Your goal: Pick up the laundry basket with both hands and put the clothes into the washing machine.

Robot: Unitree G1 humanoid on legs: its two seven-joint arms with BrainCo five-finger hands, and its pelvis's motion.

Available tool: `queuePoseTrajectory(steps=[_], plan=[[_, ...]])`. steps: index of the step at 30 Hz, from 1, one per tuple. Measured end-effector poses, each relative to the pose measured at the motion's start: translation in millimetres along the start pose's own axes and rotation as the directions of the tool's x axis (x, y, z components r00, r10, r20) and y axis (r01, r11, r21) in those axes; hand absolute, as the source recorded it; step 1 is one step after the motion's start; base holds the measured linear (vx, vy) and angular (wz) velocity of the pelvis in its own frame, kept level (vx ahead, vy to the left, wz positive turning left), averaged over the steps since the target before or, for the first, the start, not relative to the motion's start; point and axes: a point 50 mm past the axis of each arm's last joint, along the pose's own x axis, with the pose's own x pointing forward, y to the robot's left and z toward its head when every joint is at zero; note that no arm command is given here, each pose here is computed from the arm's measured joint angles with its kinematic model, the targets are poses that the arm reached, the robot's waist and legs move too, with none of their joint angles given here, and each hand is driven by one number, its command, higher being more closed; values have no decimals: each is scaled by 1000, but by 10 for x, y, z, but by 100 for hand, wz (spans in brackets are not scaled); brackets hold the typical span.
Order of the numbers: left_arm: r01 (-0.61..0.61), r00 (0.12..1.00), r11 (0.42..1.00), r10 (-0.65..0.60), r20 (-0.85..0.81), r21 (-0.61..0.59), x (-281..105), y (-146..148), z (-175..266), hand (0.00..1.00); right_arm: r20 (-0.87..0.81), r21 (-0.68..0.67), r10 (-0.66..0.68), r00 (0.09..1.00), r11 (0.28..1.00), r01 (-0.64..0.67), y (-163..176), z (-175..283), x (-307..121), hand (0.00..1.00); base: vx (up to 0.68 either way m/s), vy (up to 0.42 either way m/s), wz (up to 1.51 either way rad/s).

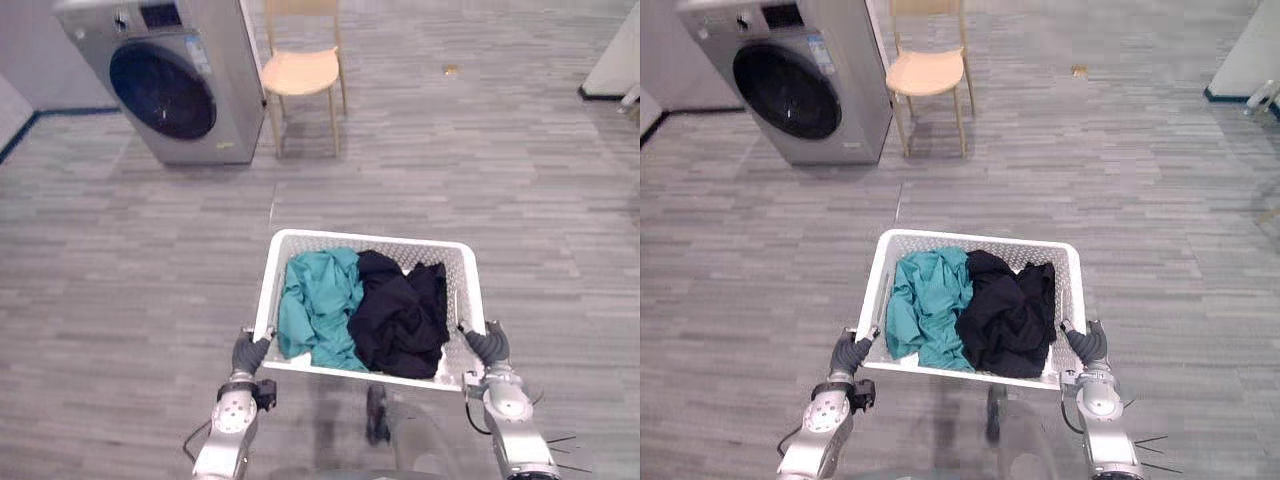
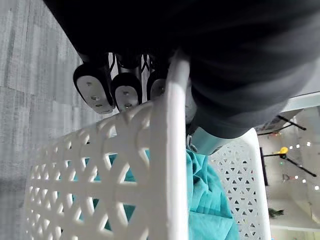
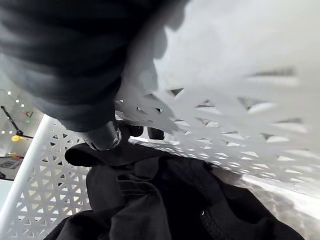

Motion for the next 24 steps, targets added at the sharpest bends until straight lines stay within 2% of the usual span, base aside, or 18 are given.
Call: queuePoseTrajectory(steps=[7, 12, 17, 24], plan=[[15, 999, 999, -14, 31, -39, -30, -50, 78, 100, 16, -30, -7, 1000, 1000, 7, -68, 22, 51, 100, 592, 166, -1], [19, 1000, 1000, -19, 8, -19, -39, -58, 54, 100, -45, -22, -2, 999, 1000, 1, -27, -107, 60, 100, 671, 247, -1], [14, 1000, 999, -13, -15, 41, -38, 61, 21, 100, -126, 3, 28, 992, 1000, -28, 111, -283, -12, 100, 673, 228, 0], [30, 999, 996, -33, 36, 89, 80, 93, 155, 100, -112, 27, 20, 994, 999, -17, 145, -253, -8, 100, 597, -7, 25]])
